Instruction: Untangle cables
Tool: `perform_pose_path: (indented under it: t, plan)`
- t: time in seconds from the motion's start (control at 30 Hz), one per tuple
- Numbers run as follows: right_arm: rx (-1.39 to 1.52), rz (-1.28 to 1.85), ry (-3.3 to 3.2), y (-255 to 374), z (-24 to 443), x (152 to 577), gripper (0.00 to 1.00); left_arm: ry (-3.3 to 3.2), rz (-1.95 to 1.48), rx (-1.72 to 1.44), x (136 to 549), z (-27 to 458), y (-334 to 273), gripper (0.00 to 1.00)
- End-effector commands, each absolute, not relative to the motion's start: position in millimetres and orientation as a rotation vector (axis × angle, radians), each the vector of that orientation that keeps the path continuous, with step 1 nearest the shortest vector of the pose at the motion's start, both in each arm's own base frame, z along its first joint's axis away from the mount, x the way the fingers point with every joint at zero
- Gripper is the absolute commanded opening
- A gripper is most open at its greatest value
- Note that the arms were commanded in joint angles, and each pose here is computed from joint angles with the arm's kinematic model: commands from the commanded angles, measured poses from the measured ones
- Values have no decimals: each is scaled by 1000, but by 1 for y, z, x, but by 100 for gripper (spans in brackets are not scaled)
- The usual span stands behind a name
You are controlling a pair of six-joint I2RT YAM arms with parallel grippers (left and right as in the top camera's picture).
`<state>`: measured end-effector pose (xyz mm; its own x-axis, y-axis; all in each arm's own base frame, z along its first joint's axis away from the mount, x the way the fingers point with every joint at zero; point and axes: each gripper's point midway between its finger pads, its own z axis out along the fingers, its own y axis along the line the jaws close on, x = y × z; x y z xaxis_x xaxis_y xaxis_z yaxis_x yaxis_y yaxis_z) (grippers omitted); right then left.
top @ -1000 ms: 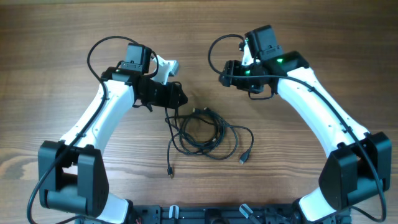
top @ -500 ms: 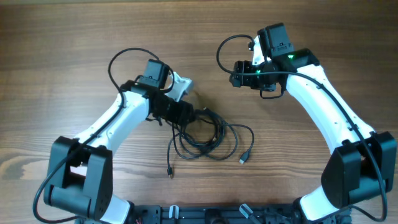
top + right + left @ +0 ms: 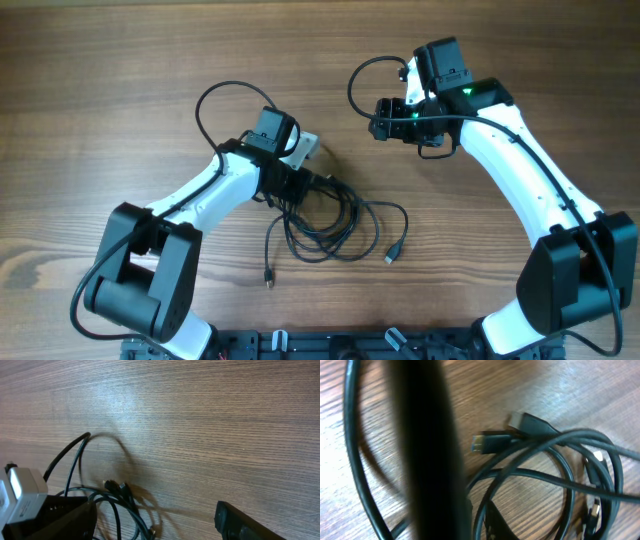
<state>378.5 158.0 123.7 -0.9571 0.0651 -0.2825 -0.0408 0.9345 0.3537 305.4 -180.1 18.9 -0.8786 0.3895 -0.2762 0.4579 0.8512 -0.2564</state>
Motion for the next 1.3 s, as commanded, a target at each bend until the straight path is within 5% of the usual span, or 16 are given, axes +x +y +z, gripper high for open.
perform_pose_path:
  t: [0.0,0.2,0.33,0.67,0.9,1.27]
  plan:
    - [-7,511,2756,157,138,383,77,2729,-459,505,332,66,-183,5]
    - [-41,505,2754,157,137,383,77,2400,-524,422,356,221,-191,4]
    - [-271,735,2690,188,151,375,64,2182,-541,370,345,310,-182,4]
    - [-730,1239,2030,250,295,355,77,1736,-646,241,285,453,-152,4]
    - [-903,1350,1889,272,313,329,85,1647,-726,75,265,484,-133,4]
    - [-1096,1373,1756,341,311,299,78,1597,-844,-26,258,501,-130,4]
